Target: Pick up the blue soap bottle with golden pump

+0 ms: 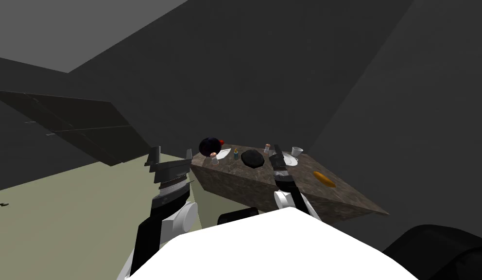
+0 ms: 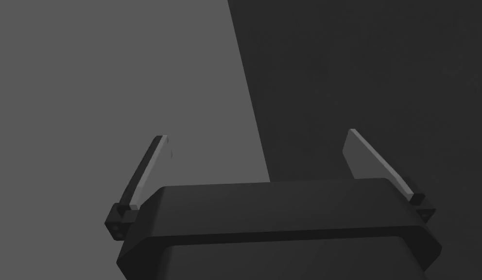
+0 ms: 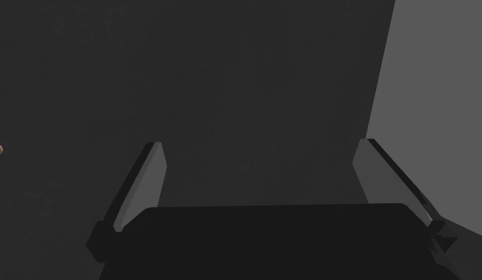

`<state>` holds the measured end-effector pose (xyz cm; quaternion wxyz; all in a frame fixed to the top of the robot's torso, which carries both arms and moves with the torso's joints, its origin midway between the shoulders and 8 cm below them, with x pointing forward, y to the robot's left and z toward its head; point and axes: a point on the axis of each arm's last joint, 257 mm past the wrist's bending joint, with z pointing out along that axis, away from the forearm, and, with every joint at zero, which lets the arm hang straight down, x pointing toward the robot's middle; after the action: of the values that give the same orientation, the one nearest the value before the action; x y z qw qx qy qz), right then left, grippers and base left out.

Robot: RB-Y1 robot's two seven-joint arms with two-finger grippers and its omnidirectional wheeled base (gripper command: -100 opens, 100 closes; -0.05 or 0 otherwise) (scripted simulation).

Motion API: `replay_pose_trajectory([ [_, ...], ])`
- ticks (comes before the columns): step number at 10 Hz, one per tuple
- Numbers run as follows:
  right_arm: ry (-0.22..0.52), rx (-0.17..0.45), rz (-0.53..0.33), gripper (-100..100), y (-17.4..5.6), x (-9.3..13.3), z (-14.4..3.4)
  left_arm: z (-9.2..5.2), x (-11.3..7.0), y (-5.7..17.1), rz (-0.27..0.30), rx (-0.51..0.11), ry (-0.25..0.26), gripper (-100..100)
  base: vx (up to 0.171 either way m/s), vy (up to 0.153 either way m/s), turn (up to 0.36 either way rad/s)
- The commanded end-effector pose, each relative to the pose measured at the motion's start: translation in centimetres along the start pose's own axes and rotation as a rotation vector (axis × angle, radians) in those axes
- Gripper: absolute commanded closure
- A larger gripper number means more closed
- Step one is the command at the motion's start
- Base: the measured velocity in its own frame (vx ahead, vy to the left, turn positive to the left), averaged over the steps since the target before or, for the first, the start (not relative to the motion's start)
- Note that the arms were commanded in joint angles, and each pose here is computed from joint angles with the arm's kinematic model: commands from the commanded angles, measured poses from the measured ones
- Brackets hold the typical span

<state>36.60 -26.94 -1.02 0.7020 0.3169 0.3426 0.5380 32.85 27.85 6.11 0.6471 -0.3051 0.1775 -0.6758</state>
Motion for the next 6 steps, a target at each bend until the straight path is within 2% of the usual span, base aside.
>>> replay_pose_trajectory([
  [1,0.031,0.016,0.015,-100,-0.9,0.2,-0.1,0.0,0.0,0.0,0.000,0.000,0.000,0,-0.068,0.022,0.058],
  [3,0.050,0.042,0.049,-100,-2.2,0.3,-0.1,0.0,0.0,0.0,0.000,0.000,0.000,0,-0.107,0.004,0.087],
  [6,0.055,0.098,0.140,-100,-4.9,0.1,-0.2,0.0,0.0,0.0,0.000,0.000,0.000,0,-0.073,-0.016,0.109],
])
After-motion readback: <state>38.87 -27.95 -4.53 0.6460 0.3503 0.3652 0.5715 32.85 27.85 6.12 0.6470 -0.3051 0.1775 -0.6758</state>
